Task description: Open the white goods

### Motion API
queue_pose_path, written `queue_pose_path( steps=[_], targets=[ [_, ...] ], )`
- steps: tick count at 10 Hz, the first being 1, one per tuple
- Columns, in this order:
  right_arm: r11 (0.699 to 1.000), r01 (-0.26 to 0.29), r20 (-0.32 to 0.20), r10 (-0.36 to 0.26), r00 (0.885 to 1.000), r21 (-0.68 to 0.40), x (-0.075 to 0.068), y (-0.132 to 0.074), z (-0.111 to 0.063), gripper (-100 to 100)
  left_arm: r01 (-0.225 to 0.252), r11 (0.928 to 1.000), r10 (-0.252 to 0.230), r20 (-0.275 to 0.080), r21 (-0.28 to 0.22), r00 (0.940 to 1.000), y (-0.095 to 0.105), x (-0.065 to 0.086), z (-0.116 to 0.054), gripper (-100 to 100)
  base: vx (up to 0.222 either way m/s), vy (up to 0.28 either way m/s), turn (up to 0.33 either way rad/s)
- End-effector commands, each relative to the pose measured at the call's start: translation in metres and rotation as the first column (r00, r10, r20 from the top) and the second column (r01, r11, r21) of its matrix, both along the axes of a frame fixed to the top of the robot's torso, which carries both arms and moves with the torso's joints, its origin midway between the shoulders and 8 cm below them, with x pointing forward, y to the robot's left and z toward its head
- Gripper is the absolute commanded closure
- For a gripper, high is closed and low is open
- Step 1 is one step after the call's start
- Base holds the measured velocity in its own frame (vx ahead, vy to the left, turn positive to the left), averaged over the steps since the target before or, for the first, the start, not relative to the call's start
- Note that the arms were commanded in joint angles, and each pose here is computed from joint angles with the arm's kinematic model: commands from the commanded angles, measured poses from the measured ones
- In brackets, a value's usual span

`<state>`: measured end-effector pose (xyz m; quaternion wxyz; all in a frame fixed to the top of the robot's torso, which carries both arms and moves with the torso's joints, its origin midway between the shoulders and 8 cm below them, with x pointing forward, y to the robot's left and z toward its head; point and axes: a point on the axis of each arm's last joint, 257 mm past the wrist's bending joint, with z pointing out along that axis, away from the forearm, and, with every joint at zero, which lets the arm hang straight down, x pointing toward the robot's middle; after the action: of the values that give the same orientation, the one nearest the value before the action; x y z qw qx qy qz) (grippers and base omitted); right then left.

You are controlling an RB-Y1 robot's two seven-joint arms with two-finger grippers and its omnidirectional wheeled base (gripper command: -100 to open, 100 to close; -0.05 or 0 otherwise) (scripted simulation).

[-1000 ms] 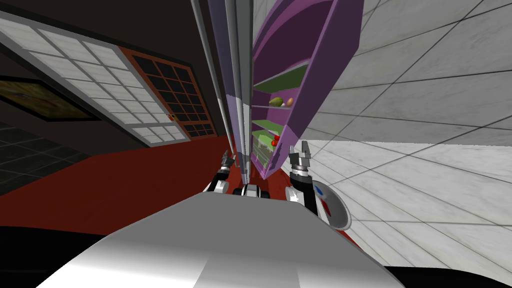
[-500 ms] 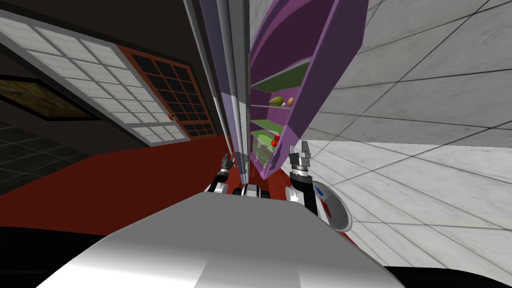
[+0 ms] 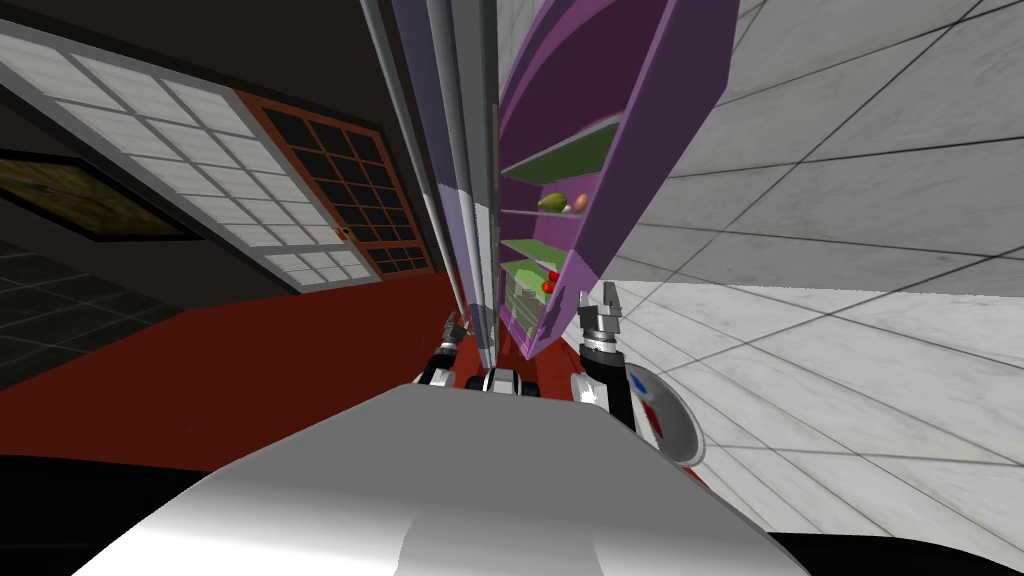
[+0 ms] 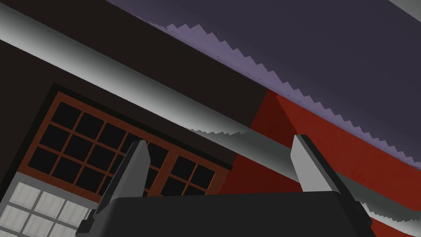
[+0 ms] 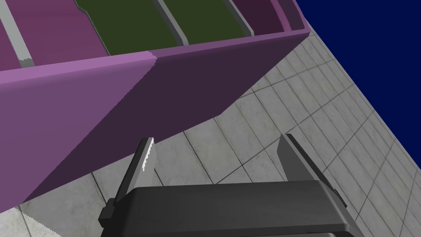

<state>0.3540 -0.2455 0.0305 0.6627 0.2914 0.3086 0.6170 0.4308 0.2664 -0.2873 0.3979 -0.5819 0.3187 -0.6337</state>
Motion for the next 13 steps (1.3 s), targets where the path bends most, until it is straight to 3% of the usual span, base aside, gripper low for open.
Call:
queue_pose_path(
  steps=[1,4,7,8,9,13],
  targets=[
    [1.000,0.000,0.000,0.000,1.000,0.000,0.000,0.000,0.000,0,-0.016,0.9994,0.015,-0.025,-0.032,0.9996,-0.007,-0.003,-0.017,-100,0.008,-0.009,0.005],
    [1.000,0.000,0.000,0.000,1.000,0.000,0.000,0.000,0.000,0,-0.040,0.9943,0.036,-0.042,-0.099,0.9985,-0.022,-0.004,-0.029,-100,0.005,-0.007,0.003],
    [1.000,0.000,0.000,0.000,1.000,0.000,0.000,0.000,0.000,0,-0.036,0.9955,0.032,-0.040,-0.088,0.9987,-0.019,-0.002,-0.026,-100,0.027,0.002,0.015],
    [1.000,0.000,0.000,0.000,1.000,0.000,0.000,0.000,0.000,0,-0.036,0.9955,0.033,-0.044,-0.088,0.9985,-0.019,-0.003,-0.027,100,-0.008,-0.001,0.000],
    [1.000,0.000,0.000,0.000,1.000,0.000,0.000,0.000,0.000,0,-0.006,0.9962,0.002,-0.042,-0.087,0.9991,-0.025,-0.001,-0.026,100,-0.011,0.195,-0.174],
    [1.000,0.000,0.000,0.000,1.000,-0.001,0.000,0.000,0.000,0,0.040,0.9954,-0.044,-0.040,-0.087,0.9982,-0.035,0.000,-0.023,100,0.004,0.302,-0.106]
  ],
)
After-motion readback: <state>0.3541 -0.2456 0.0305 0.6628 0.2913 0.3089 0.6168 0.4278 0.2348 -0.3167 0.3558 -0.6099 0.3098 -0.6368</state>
